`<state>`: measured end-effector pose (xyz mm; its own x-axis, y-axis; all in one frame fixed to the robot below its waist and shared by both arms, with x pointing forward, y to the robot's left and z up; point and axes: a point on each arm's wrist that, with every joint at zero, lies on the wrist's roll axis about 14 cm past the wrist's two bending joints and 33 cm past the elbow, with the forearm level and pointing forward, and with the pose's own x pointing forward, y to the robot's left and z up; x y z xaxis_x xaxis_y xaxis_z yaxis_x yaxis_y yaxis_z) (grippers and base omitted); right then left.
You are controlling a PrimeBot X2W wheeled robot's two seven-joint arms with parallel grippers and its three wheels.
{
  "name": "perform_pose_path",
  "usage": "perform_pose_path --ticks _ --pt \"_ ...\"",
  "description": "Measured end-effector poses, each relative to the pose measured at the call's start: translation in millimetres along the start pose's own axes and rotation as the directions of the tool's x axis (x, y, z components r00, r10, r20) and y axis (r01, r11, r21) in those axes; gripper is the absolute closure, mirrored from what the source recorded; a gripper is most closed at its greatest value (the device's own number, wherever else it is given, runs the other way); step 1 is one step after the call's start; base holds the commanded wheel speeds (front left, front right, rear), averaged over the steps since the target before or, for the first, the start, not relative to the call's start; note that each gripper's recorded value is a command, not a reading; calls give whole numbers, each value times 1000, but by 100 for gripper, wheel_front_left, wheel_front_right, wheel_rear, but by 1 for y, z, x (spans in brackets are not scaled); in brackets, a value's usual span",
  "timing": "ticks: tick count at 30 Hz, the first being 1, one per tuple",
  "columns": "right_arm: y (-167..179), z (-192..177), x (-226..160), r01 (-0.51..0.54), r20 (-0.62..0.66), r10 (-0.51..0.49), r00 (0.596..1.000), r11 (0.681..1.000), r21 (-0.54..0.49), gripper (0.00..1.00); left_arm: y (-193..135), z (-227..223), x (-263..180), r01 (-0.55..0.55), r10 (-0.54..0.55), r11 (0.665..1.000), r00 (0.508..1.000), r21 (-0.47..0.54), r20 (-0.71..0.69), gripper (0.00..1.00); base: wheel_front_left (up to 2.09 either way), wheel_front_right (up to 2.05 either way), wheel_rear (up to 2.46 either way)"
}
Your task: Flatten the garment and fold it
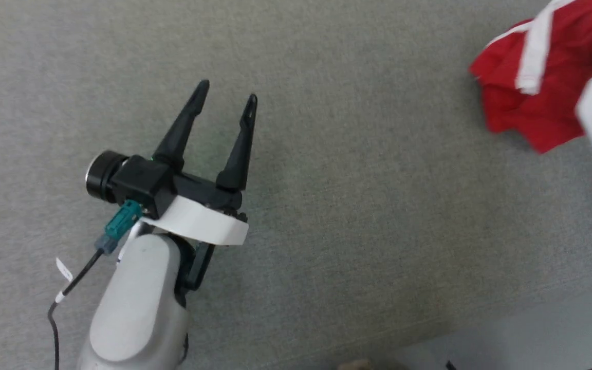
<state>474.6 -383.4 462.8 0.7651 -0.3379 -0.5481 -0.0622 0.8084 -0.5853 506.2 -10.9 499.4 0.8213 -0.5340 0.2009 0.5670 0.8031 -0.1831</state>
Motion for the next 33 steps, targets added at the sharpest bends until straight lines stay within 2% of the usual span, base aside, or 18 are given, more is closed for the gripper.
perform_pose_path --ticks 4,8,9,10,11,12,17,23,26,29,33 --pt "-32 -26 14 85 -55 -85 995 996 -3 100 5 -23 7 17 -17 1000 999 -11 -36 0 0 0 0" --pt "-42 -48 27 125 -103 -123 987 992 11 100 15 -48 6 10 -12 1000 996 -24 -84 0 0 0 0" --pt "-44 -53 30 134 -112 -131 985 991 23 82 17 -53 5 6 -9 1000 996 -26 -93 0 0 0 0" --pt "-44 -57 33 139 -121 -135 983 990 26 27 19 -57 4 3 -6 1000 995 -29 -101 0 0 0 0" --pt "-43 -61 35 142 -132 -138 982 990 22 27 21 -61 3 -2 -1 999 994 -32 -107 0 0 0 0" --pt "-41 -63 38 143 -137 -140 981 990 18 0 23 -63 2 -7 4 999 994 -34 -112 0 0 0 0" --pt "-32 -58 40 141 -103 -138 985 990 26 0 26 -60 -2 -29 24 999 994 -45 -111 0 0 0 0" --pt "-16 -52 26 118 -12 -118 993 981 151 0 18 -45 -12 -59 51 996 993 -74 -104 0 0 0 0" --pt "2 -35 17 70 93 -93 991 973 221 0 17 -34 -23 -86 78 994 992 -73 -103 0 0 0 0" --pt "14 -4 4 17 233 -87 969 957 289 0 21 -16 -36 -125 120 990 989 -59 -85 0 0 0 0" --pt "35 35 -22 -82 402 -75 913 930 359 0 26 5 -59 -178 175 983 982 -37 -63 0 0 0 0"
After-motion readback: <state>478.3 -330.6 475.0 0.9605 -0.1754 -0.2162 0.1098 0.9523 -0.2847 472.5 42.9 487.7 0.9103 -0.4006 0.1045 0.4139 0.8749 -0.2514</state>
